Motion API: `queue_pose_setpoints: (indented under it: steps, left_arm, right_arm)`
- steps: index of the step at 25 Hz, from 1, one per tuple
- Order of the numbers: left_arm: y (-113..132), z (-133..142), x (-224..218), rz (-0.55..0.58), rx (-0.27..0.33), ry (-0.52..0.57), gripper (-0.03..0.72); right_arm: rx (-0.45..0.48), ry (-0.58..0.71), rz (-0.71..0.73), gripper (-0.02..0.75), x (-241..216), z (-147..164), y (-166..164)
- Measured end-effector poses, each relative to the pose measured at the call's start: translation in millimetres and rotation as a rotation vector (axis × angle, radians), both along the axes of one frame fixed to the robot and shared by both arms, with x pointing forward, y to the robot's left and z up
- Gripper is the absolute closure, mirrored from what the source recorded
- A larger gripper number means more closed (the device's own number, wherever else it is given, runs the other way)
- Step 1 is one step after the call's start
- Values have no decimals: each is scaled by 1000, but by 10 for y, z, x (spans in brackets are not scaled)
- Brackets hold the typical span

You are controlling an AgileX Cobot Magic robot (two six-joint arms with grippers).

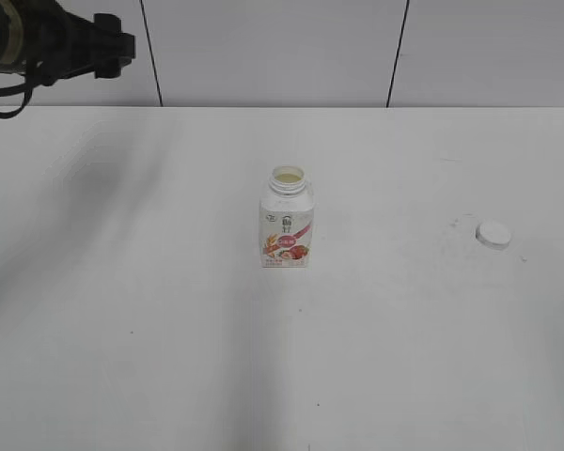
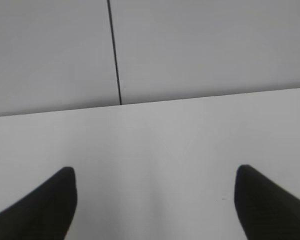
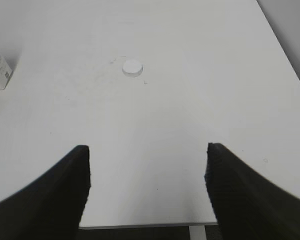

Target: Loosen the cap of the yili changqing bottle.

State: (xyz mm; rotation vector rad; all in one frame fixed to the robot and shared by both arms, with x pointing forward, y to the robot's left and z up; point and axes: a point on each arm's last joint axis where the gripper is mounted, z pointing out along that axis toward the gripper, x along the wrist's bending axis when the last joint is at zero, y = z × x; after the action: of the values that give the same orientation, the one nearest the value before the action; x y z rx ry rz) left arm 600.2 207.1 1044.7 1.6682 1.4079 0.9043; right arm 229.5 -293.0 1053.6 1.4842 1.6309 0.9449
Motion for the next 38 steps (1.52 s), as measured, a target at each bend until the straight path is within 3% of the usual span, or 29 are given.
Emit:
queue_pose_setpoints:
  steps: [4, 8, 11, 17, 20, 25, 30, 38]
  left_arm:
    - [170, 11, -50, 55, 51, 71, 104]
    - [266, 55, -144, 23, 103, 142, 104]
    - [316, 79, -212, 1, 90, 196, 104]
    - [461, 26, -271, 56, -31, 318, 104]
    - [579, -2, -293, 87, -7, 365, 104]
    - [633, 148, -402, 92, 21, 353, 104]
    - [857, 303, -669, 143, 25, 314, 104]
    - [969, 265, -1371, 173, 22, 282, 104]
  right_arm:
    - [0, 0, 0, 172, 0, 0, 0]
    - [0, 0, 0, 172, 0, 0, 0]
    - [0, 0, 0, 172, 0, 0, 0]
    - [0, 0, 0, 172, 0, 0, 0]
    - [0, -1, 0, 172, -1, 0, 0]
    - [0, -1, 0, 172, -1, 0, 0]
    - [0, -1, 0, 172, -1, 0, 0]
    - [0, -1, 0, 172, -1, 0, 0]
